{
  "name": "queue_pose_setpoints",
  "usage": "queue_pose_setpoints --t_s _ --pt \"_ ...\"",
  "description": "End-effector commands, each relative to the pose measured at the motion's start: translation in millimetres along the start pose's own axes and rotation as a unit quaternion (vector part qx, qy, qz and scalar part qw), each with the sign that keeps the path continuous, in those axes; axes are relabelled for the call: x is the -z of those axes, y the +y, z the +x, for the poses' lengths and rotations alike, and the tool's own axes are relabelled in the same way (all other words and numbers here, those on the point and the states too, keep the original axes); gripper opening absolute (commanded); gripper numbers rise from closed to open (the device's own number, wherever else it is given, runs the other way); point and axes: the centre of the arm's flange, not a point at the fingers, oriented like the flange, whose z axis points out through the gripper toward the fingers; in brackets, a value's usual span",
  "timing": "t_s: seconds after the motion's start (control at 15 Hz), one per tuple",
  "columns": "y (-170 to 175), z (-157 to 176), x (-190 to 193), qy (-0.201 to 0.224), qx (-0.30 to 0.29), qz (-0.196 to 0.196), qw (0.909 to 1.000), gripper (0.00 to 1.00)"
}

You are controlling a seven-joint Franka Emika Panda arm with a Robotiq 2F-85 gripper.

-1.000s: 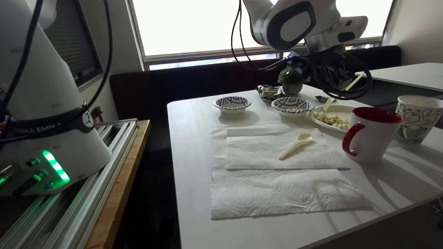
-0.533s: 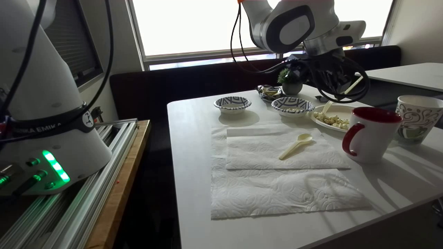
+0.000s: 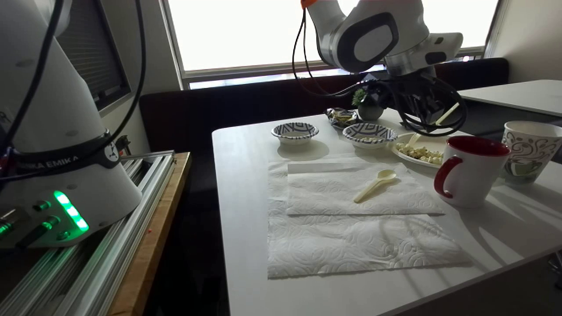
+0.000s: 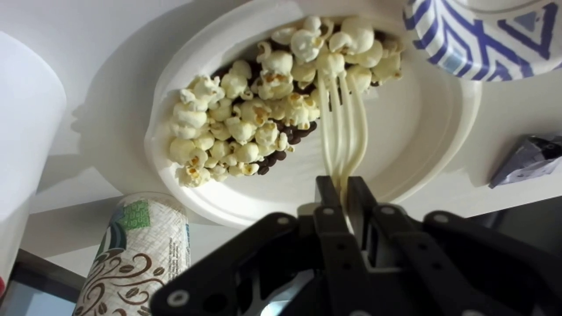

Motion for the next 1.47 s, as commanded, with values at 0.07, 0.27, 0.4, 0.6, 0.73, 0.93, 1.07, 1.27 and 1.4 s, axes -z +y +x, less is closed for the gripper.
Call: queue_pose_setpoints --t_s 0.07,0.27,0.4,0.6,0.73,0.93,1.07,1.27,1.4 --pt "-3 2 -8 -0.002 0.002 -0.008 1.0000 0.03" --pt "-1 0 -11 -0.005 0.003 -0.011 0.9999 0.03" --pt "0 -3 -14 -0.007 0.005 -0.013 0.9999 0.03" --pt "-1 -1 -10 -0.006 0.005 -0.012 0.9999 0.03" --pt "-5 2 -4 -0.004 0.003 -0.008 1.0000 0.03" --pt "-11 8 6 0.003 0.001 -0.001 1.0000 0.03" --pt "-14 10 10 0.006 0.000 0.002 1.0000 0.03" --pt "-17 12 15 0.008 -0.002 0.004 1.0000 0.03" --pt "-18 14 17 0.009 -0.004 0.006 0.9999 0.03"
